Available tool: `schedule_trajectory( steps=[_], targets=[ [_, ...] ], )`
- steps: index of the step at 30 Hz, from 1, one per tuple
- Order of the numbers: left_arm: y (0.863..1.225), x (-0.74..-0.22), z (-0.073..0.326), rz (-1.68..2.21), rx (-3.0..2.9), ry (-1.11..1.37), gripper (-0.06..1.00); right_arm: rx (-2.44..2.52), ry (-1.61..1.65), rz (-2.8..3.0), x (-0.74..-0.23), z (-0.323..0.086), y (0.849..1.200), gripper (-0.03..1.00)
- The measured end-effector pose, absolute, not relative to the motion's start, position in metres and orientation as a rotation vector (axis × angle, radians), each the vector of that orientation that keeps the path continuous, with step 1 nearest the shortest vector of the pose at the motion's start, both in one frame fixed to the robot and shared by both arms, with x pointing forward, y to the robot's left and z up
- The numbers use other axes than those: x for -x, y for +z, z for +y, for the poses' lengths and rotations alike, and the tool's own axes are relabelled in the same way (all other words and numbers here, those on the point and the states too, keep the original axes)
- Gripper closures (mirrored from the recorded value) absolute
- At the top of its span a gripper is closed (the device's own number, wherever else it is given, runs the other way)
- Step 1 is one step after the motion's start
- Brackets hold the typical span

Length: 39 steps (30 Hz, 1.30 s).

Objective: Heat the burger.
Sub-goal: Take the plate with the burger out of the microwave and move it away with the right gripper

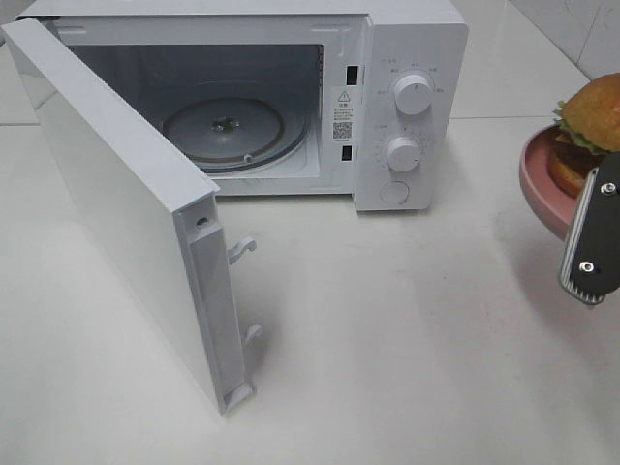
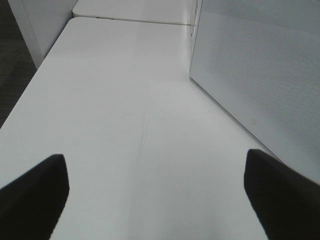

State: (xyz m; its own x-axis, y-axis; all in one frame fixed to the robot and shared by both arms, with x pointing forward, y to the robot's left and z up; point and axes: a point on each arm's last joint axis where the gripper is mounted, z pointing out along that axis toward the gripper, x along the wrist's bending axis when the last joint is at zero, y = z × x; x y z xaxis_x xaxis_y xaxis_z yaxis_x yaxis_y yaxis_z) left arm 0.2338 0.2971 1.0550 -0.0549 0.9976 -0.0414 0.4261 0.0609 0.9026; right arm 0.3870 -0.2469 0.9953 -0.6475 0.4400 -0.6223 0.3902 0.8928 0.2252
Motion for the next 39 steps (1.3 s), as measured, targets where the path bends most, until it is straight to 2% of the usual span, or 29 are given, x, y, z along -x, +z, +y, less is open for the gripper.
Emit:
schedule_trajectory(
  steps=[19, 26, 39],
  targets=[
    [1.055, -0.234, 0.297, 1.587, -1.463, 0.960, 0.08, -1.164, -0.040, 2.120, -0.382, -0.267, 0.993, 0.88],
    [1.055, -0.234, 0.297, 1.587, -1.463, 0.960, 0.08, -1.324, -0.157, 2.095, -0.395, -0.259, 0.967, 0.88],
    [1.055, -0.234, 0.297, 1.587, -1.463, 0.960, 0.08, -1.511, -0.165, 2.019, -0.414, -0.243, 0.926, 0.88]
  ],
)
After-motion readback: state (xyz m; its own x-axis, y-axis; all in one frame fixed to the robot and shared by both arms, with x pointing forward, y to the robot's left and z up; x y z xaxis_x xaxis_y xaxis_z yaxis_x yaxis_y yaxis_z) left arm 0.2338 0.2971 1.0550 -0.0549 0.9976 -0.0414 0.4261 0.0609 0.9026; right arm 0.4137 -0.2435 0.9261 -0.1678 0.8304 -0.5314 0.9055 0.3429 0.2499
